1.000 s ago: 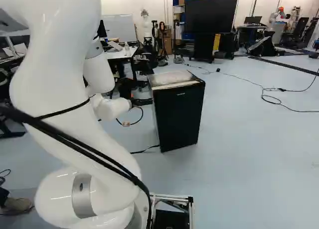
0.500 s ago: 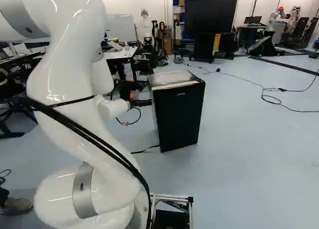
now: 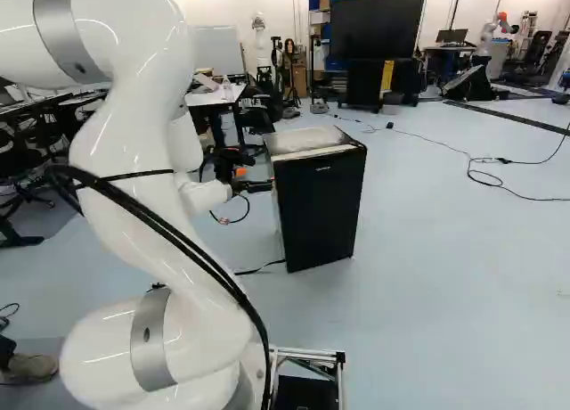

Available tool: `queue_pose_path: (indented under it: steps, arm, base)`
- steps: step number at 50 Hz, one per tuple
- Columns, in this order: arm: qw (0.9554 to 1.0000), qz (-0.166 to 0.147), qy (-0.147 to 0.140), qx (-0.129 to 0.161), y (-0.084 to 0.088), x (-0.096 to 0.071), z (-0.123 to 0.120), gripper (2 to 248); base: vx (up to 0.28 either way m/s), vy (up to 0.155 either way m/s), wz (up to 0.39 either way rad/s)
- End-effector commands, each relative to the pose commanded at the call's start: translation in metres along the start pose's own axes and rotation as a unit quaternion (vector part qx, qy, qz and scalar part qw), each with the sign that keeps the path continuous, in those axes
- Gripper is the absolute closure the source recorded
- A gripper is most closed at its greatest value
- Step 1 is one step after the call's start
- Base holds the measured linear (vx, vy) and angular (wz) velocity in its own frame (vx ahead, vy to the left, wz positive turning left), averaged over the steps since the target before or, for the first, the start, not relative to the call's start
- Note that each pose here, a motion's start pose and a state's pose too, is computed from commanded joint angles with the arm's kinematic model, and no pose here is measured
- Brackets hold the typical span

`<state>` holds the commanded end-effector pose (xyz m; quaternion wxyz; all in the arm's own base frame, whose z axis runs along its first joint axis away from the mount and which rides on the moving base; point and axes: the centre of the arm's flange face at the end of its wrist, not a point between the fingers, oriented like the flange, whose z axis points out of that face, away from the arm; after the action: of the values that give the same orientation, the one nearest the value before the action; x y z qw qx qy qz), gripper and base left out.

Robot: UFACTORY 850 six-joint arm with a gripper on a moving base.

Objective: Open the fridge door

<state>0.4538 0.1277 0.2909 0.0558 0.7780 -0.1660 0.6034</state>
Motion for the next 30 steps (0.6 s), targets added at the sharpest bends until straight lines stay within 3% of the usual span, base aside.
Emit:
queue_pose_path:
  steps: [30]
  arm:
    - [0.9958,0.033,0.057,-0.063,-0.017,0.002,0.024,3]
  base:
    - [0.000,0.000,0.000]
